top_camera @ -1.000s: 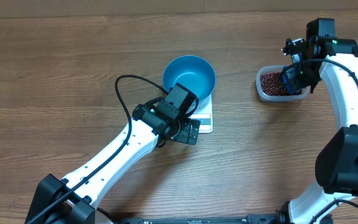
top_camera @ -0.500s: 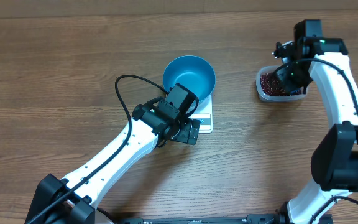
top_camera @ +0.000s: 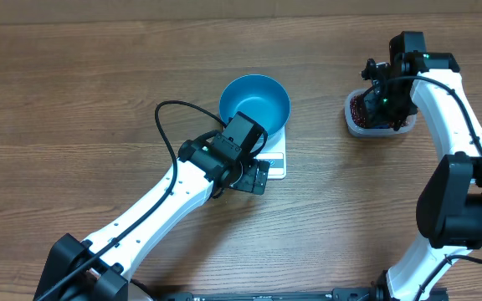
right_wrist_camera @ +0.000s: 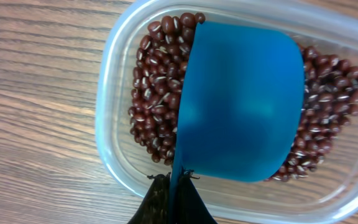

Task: Scoop item into bowl and weigh 150g on scale
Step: 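Push the blue scoop into the red beans with the right gripper, then lift the filled scoop and carry it toward the blue bowl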

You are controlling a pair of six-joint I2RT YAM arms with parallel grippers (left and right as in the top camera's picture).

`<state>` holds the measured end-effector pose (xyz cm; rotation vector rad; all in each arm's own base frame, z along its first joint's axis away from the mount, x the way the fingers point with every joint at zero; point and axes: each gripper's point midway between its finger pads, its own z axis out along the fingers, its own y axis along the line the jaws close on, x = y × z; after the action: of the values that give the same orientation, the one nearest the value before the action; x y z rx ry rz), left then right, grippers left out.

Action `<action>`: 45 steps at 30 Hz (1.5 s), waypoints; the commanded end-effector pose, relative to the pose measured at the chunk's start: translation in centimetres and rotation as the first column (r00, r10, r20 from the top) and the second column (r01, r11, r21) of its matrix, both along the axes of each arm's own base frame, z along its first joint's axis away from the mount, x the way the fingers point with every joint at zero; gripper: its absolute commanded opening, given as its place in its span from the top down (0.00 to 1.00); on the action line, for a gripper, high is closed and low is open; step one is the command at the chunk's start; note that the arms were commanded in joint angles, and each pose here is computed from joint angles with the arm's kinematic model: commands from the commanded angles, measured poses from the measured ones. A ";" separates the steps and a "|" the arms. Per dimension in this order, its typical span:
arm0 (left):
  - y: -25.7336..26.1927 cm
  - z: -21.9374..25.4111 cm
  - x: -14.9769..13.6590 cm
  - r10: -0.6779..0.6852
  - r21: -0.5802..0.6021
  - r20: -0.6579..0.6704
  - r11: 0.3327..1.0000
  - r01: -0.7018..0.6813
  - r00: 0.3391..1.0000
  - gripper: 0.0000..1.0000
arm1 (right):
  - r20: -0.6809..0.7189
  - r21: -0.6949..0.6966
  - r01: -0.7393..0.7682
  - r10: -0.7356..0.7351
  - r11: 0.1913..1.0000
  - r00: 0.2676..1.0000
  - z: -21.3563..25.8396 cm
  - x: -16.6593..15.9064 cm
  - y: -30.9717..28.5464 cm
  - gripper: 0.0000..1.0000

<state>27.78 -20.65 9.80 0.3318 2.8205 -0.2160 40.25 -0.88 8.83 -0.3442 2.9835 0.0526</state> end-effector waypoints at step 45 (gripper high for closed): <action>-0.1 -0.4 -0.2 -0.021 0.002 -0.011 1.000 0.021 1.000 0.01 | 0.021 0.742 0.182 -0.293 0.646 0.956 3.9 -0.7 -5.3 0.97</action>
<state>27.77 -20.64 9.79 0.3318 2.8208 -0.2158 39.32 -6.18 11.55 0.1569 2.6415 1.0211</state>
